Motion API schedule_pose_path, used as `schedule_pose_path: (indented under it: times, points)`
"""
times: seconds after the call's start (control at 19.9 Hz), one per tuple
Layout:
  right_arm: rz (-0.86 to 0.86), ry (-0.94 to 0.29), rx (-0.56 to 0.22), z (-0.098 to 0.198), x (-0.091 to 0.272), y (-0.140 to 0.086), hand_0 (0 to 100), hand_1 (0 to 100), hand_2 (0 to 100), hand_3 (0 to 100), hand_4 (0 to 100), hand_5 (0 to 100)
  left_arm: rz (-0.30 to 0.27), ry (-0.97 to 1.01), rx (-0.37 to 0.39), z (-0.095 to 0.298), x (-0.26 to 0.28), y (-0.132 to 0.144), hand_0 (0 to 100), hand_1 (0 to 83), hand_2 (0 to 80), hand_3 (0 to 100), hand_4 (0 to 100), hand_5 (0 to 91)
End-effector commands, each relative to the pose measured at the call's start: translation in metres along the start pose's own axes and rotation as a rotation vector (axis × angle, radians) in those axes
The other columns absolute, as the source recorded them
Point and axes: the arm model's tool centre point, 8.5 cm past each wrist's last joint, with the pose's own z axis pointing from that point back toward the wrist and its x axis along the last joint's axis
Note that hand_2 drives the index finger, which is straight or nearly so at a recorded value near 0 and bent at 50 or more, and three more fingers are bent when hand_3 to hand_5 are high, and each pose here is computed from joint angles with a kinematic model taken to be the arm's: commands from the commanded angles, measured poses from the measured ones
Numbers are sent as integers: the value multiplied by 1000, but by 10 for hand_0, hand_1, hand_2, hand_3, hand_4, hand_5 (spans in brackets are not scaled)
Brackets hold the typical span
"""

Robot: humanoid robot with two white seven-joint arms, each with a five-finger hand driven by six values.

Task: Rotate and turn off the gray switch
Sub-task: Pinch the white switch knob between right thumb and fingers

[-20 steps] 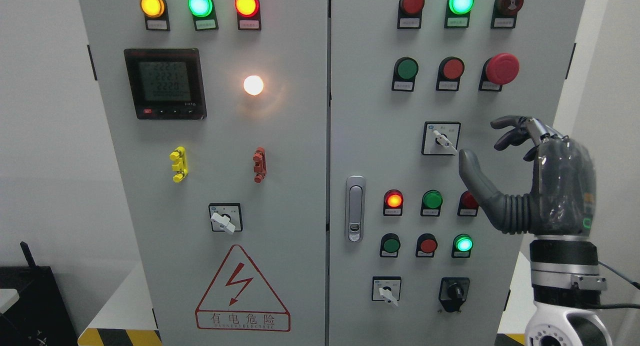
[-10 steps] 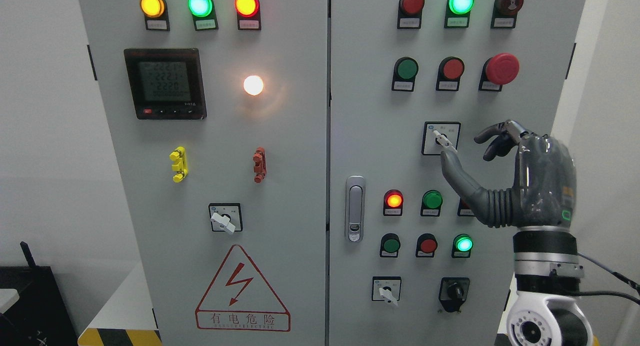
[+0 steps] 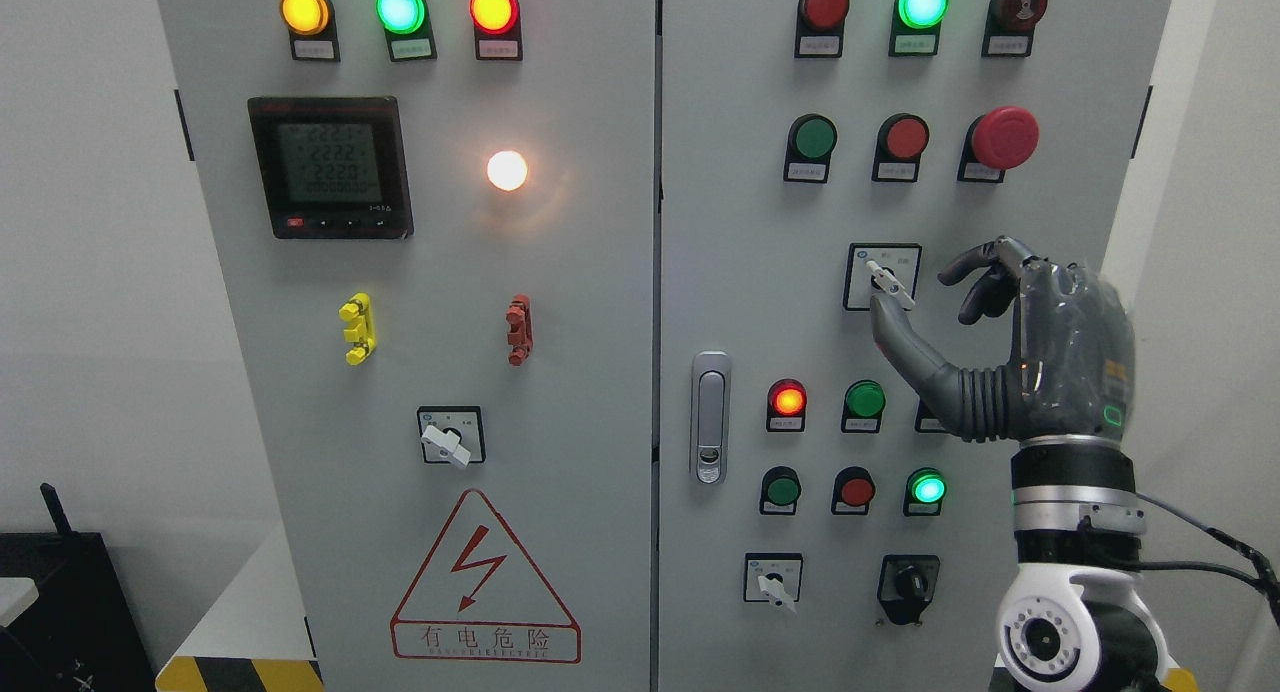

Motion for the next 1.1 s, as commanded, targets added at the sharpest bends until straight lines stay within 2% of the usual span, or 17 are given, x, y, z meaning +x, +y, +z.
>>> schedule_pose_path:
  times: [0.0, 1.05]
  points:
    - [24, 5, 26, -2, 2, 10, 28, 359, 554, 815, 797, 966, -3, 13, -2, 1, -5, 0, 120, 389, 0, 0, 0, 0]
    - [59, 21, 38, -13, 8, 15, 26, 382, 588, 831, 806, 985, -3, 13, -2, 1, -5, 0, 120, 389, 0, 0, 0, 0]
